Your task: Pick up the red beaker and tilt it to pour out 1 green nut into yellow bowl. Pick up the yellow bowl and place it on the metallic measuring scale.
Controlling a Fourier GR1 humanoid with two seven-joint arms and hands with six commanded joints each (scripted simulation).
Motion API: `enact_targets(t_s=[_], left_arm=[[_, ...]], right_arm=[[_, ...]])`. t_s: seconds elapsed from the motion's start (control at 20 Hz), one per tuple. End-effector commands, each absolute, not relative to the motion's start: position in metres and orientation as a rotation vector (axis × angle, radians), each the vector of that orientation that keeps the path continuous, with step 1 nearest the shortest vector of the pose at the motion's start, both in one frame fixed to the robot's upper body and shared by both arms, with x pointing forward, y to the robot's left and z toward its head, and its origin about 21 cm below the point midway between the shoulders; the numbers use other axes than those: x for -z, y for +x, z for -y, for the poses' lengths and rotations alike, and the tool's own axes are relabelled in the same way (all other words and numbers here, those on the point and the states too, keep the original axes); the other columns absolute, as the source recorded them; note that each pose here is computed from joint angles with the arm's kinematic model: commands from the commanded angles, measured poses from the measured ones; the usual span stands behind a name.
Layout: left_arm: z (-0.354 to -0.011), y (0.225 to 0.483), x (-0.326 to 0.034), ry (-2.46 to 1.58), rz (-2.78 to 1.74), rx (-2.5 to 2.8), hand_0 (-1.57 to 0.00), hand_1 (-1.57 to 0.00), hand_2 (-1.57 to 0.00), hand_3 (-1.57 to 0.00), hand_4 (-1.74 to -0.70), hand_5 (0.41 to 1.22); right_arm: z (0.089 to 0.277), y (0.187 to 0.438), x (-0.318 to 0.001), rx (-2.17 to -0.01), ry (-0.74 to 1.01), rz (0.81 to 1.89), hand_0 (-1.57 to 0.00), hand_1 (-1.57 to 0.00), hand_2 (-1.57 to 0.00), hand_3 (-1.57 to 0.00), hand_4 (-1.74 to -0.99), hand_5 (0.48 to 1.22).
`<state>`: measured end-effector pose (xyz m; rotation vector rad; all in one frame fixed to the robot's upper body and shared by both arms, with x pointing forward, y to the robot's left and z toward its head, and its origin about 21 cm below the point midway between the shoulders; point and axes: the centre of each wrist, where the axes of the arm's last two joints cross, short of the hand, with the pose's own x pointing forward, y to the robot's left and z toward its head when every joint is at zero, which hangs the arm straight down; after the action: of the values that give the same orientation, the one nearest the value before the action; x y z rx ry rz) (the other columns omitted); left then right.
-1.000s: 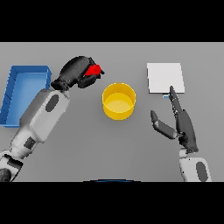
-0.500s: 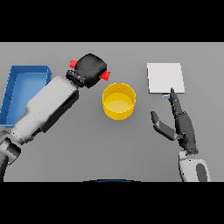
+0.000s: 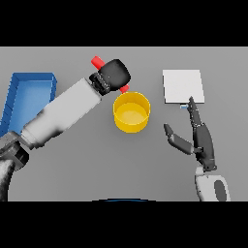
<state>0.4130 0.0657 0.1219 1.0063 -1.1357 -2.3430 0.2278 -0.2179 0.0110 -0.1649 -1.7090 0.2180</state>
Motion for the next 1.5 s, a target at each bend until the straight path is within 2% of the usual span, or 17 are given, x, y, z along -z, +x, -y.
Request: enact_targets(t_s=[0.0,0.35,0.65,0.9,1.0,1.15,1.3,1.4,1.45], left_arm=[[-0.063,0.414,-0.124,1.030,1.127,2.382,-1.57,-1.57,-1.57,-1.52,-1.73,1.220],[-0.048,0.413,-0.125,1.198,0.994,2.657,-1.57,-1.57,-1.57,-1.56,-1.74,1.221],[-0.036,0.412,-0.123,1.363,0.902,2.809,-1.57,-1.57,-1.57,-1.57,-1.73,1.221],[-0.016,0.410,-0.151,1.506,0.872,2.919,-1.57,-1.57,-1.57,-1.57,-1.73,1.221],[-0.013,0.419,-0.193,1.621,0.823,2.917,-1.57,-1.57,-1.57,-1.57,-1.73,1.221],[-0.022,0.436,-0.247,1.726,0.872,2.741,-1.57,-1.57,-1.57,-1.57,-1.72,1.221],[-0.049,0.453,-0.300,1.799,0.970,2.461,-1.57,-1.57,-1.57,-1.57,-1.72,1.221],[-0.073,0.461,-0.330,1.709,1.027,2.218,-1.57,-1.57,-1.57,-1.57,-1.73,1.221],[-0.093,0.466,-0.345,1.613,1.074,2.042,-1.57,-1.57,-1.57,-1.52,-1.73,1.221]], right_arm=[[0.219,0.229,-0.010,-0.218,-0.165,1.707,0.00,0.00,0.00,0.00,-1.193,0.578],[0.217,0.225,-0.013,-0.218,-0.148,1.730,0.00,0.00,0.00,0.00,-1.135,0.567],[0.216,0.227,-0.012,-0.227,-0.156,1.718,0.00,0.00,0.00,0.00,-1.135,0.580],[0.220,0.226,-0.013,-0.214,-0.174,1.726,0.00,0.00,0.00,0.00,-1.138,0.572],[0.214,0.229,-0.014,-0.205,-0.158,1.719,0.00,0.00,0.00,0.00,-1.138,0.565],[0.214,0.231,-0.016,-0.220,-0.170,1.735,0.00,0.00,0.00,0.00,-1.130,0.554],[0.211,0.230,-0.012,-0.225,-0.144,1.741,0.00,0.00,0.00,0.00,-1.117,0.554],[0.214,0.230,-0.011,-0.232,-0.123,1.751,0.00,0.00,0.00,0.00,-1.104,0.563],[0.215,0.231,-0.011,-0.240,-0.118,1.759,0.00,0.00,0.00,0.00,-1.102,0.572]])
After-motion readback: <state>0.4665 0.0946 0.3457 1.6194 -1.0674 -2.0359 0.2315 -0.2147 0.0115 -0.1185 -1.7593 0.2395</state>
